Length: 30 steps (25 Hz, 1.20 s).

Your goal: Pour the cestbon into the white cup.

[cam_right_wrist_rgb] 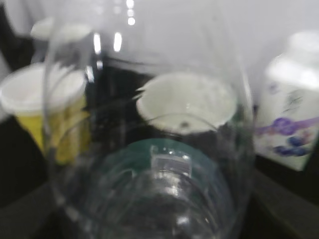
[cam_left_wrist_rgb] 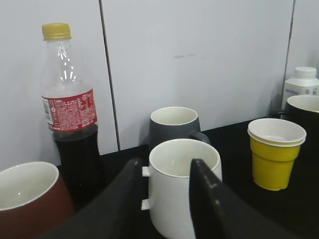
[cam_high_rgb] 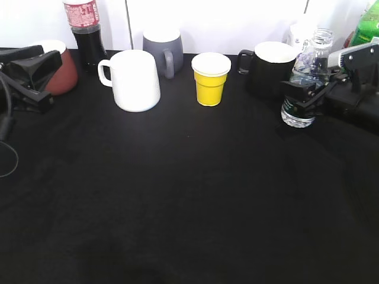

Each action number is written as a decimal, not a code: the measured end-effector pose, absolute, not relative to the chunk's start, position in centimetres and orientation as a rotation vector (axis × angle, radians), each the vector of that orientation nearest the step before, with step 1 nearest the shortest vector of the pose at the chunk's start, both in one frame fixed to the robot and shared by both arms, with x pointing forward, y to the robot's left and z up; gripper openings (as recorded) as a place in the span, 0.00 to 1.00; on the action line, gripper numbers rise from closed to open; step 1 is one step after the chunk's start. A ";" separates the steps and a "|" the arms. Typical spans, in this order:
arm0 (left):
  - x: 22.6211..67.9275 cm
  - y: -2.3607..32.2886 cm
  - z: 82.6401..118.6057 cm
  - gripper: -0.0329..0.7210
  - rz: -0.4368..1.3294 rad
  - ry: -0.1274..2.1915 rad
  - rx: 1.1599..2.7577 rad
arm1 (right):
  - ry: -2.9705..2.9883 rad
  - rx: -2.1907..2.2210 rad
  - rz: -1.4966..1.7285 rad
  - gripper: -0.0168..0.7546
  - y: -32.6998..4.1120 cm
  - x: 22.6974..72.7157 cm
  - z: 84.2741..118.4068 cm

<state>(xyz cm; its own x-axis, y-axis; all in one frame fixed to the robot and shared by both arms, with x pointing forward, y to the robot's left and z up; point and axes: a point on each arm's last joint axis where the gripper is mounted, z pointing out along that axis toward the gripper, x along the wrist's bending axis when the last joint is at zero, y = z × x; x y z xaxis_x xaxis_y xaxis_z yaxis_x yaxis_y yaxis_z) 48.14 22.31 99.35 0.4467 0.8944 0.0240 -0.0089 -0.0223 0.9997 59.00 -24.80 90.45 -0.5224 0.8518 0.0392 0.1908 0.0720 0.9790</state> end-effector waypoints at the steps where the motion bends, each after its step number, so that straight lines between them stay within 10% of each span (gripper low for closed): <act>1: 48.1 22.3 99.3 0.38 0.879 0.848 1.408 | 1.776 1.039 1.494 0.66 -24.8 59.0 90.3; 6: 48.1 22.3 99.3 0.38 0.879 0.847 1.409 | 1.831 1.208 1.452 0.89 -25.0 57.6 90.4; 20: 48.3 23.6 96.9 0.38 0.676 1.357 1.772 | 1.732 1.652 0.919 0.82 -28.7 52.2 98.1; 30: 39.9 23.8 110.3 0.38 0.606 1.514 1.835 | 1.729 1.632 1.013 0.79 -25.6 38.1 108.8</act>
<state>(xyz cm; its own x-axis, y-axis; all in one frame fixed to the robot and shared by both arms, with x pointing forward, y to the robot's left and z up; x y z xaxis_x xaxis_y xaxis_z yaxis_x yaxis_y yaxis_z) 39.92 23.85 110.27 0.2172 0.9741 -0.0637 0.6612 -0.0988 0.7436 38.15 -25.56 108.77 -0.1113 0.9884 0.1035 0.5734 -0.0212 0.8190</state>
